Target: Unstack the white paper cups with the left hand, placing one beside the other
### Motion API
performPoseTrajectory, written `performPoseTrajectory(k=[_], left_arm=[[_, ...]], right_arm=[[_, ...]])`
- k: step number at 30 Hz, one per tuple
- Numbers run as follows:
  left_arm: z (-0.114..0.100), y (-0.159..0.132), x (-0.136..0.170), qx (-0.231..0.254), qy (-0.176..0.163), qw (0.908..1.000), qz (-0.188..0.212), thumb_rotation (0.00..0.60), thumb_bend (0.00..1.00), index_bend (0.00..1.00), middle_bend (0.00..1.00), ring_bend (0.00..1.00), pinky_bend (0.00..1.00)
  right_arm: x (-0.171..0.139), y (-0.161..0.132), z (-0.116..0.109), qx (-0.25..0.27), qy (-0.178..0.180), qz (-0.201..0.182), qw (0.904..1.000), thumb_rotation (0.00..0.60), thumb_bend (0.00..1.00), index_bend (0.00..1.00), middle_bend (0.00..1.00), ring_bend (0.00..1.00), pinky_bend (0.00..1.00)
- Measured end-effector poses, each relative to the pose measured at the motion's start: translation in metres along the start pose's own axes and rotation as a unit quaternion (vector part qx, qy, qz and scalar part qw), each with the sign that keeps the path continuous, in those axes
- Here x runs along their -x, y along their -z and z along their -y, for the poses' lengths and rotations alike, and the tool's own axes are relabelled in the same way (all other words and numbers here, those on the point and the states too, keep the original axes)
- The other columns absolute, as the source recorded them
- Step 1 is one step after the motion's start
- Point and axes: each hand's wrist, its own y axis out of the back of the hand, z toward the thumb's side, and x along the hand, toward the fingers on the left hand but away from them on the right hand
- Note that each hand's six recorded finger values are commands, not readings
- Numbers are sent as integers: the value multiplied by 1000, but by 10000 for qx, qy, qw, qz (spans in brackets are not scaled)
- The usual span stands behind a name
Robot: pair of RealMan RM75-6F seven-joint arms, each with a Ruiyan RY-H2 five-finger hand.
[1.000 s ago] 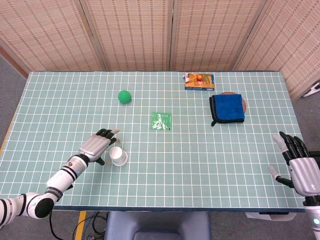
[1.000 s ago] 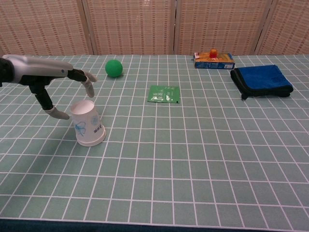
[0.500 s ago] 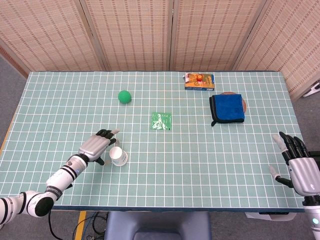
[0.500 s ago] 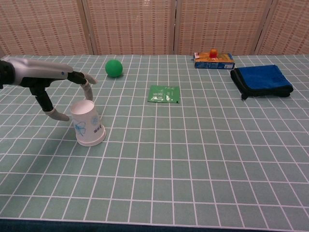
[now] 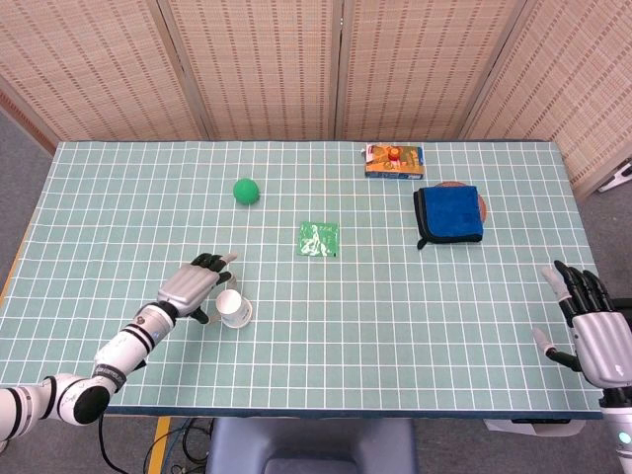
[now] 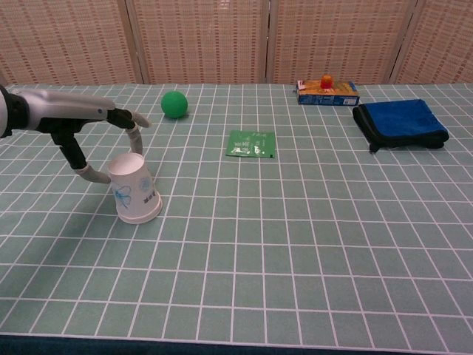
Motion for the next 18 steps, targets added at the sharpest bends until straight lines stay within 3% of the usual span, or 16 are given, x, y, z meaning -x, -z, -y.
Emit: performPoseTrajectory(k=[9, 18], left_arm=[[0, -3, -4, 7, 2, 10000, 44, 600, 265, 454, 0, 0, 0], [-6, -10, 2, -19, -53, 9999, 84, 600, 266, 462, 0, 0, 0]], right_arm=[[-2, 2, -2, -6, 24, 44, 10000, 600, 292, 0, 0, 0, 0], [-2, 1, -3, 9, 17, 14, 10000, 600, 292, 0, 0, 0, 0]])
